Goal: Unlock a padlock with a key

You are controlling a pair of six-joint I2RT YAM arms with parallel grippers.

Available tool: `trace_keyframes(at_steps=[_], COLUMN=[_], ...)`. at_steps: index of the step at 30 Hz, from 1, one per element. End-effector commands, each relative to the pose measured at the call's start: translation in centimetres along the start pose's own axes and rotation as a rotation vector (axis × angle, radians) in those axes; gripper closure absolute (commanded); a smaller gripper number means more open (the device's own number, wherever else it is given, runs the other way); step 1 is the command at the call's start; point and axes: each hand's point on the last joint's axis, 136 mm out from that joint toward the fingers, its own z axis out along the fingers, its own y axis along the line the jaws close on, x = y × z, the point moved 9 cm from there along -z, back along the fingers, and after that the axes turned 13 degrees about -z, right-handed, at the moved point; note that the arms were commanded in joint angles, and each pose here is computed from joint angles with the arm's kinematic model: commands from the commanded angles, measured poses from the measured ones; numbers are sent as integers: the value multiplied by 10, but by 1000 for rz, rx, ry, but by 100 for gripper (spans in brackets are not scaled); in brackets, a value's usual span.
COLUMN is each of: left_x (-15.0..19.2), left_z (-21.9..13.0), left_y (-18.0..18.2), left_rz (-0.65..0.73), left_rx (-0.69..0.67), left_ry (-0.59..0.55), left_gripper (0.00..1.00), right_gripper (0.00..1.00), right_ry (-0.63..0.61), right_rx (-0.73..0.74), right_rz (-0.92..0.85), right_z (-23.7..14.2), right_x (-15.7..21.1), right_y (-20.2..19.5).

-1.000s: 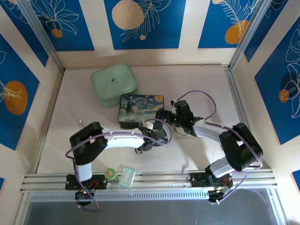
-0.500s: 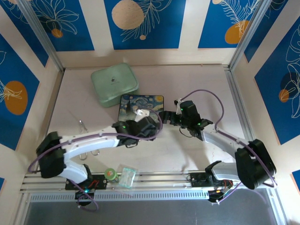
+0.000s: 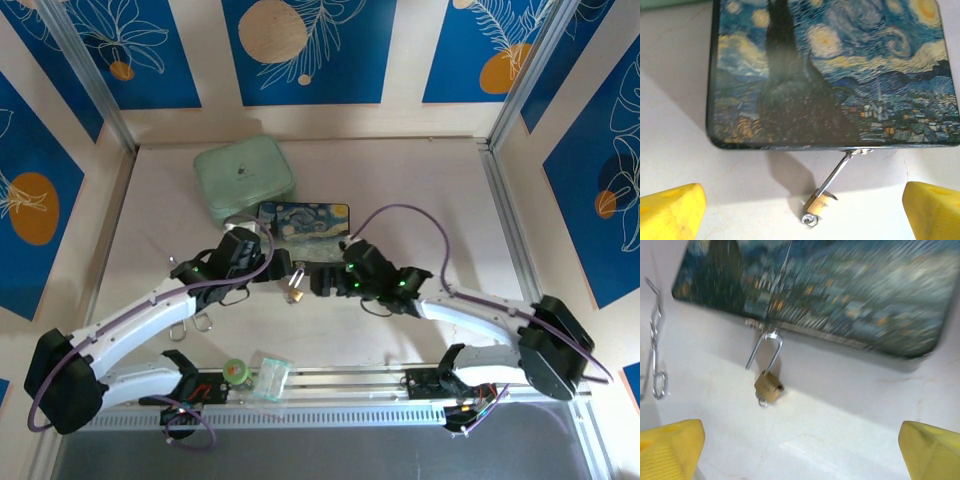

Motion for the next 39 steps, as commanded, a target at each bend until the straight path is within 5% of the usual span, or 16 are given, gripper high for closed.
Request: trace_keyframes(at_steps=[1, 12, 22, 39], left_x=[-2, 3, 4, 9], left_z=[-2, -6, -6, -1], left_y=[-3, 21, 31, 36], left_rz=[-47, -87, -117, -135], left_rx=[77, 16, -18, 5], left_ry=[16, -18, -48, -45], left_gripper=[0, 0, 0, 0], right_gripper=[4, 26, 30, 54], right_ry=[29, 136, 164, 227], right_rx=[39, 50, 104, 250], right_rz=[14, -37, -60, -122], right_z=[18, 79, 105, 112], right_x=[-1, 1, 2, 15], right_y=[17, 41, 48, 43])
